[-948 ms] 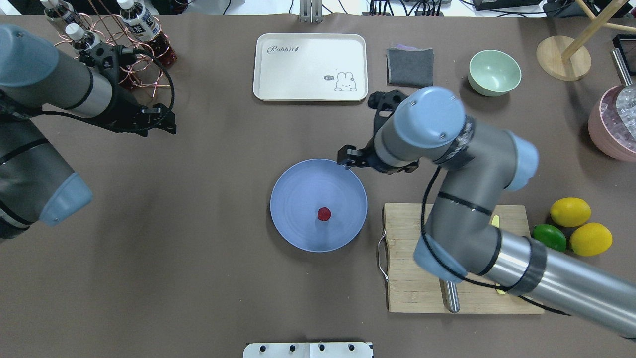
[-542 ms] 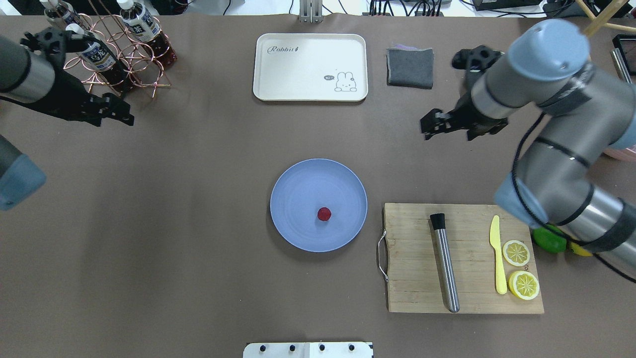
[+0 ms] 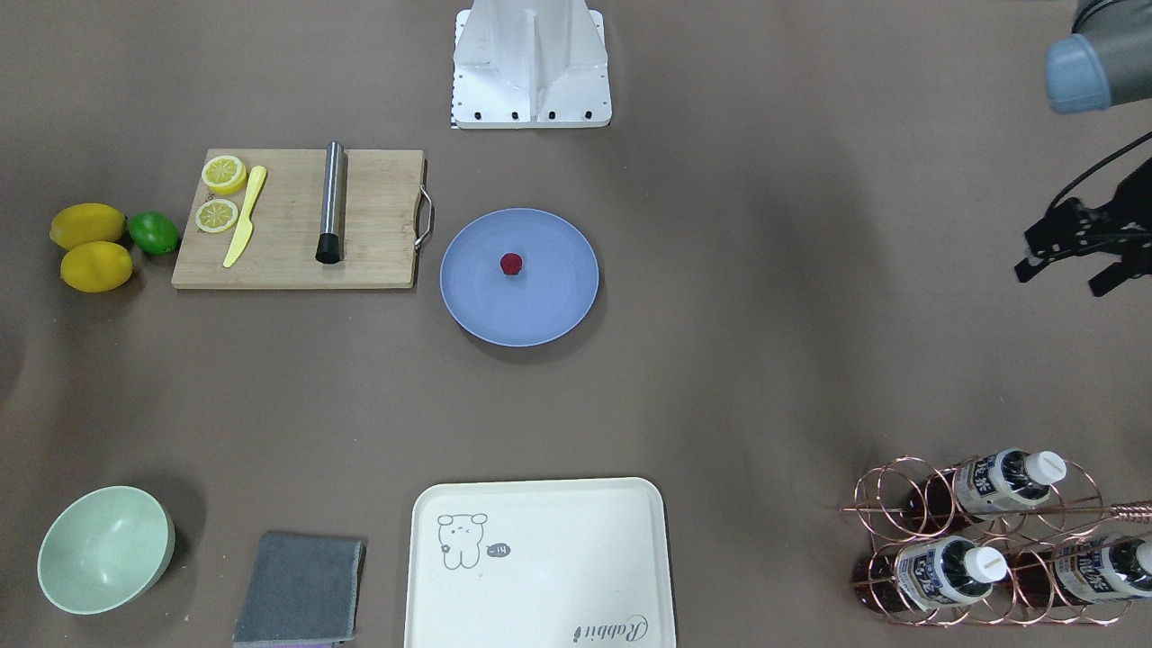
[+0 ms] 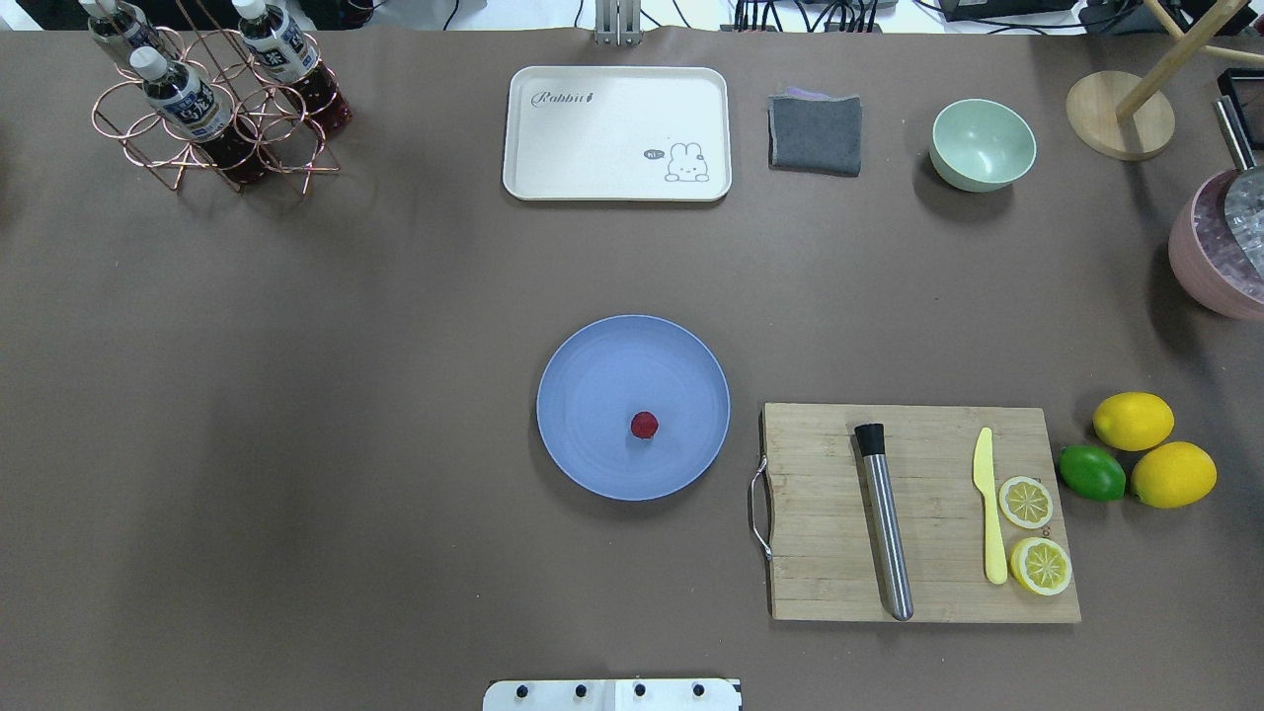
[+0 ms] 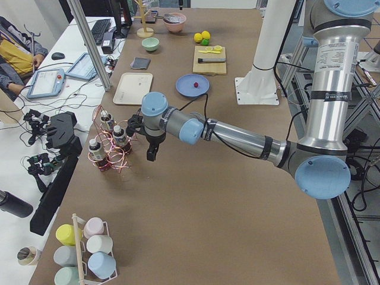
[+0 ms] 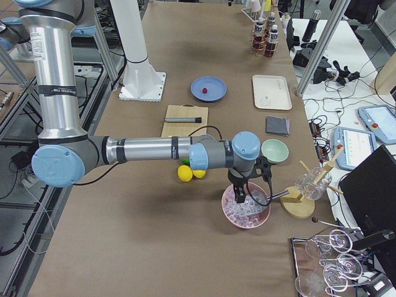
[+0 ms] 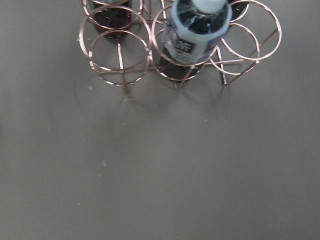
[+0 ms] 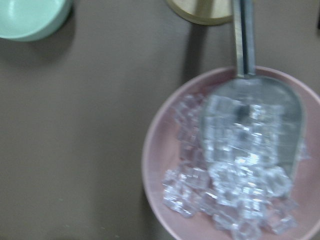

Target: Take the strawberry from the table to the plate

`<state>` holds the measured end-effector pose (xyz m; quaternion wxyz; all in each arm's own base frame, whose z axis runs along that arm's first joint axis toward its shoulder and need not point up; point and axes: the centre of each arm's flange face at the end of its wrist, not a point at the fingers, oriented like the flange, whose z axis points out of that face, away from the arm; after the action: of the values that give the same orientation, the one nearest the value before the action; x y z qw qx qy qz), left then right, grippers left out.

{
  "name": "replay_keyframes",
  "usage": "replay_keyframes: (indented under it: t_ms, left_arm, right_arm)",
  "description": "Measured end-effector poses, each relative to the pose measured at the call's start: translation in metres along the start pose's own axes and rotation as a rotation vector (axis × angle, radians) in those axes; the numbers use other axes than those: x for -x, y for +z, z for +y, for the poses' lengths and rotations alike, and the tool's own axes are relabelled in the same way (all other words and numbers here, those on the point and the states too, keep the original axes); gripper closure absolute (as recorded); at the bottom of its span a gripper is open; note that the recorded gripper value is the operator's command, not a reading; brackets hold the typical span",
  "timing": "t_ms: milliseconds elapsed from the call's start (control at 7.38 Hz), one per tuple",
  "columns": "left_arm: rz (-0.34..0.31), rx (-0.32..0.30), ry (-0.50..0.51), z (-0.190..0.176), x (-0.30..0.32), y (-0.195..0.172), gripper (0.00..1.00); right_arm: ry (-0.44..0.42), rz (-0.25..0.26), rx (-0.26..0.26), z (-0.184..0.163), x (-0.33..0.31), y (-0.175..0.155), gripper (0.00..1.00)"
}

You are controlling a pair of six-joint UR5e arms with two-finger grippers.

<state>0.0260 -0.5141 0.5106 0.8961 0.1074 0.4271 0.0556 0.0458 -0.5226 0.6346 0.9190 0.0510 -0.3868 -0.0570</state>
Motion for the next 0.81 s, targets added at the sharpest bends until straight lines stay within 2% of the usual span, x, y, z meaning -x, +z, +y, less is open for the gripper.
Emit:
replay_keyframes:
  t_ms: [271,812]
  left_arm:
    - [-0.021,-0.001,-0.029,0.020,0.031,-0.007,0.03]
    - [-0.039,-0.018,-0.063,0.038,0.057,-0.016,0.03]
  right_arm:
    - [0.030,0.007,-0.010,0.019,-0.038,-0.007,0.00]
    - [0.047,0.013,-0.025,0.027,-0.049,-0.014,0.00]
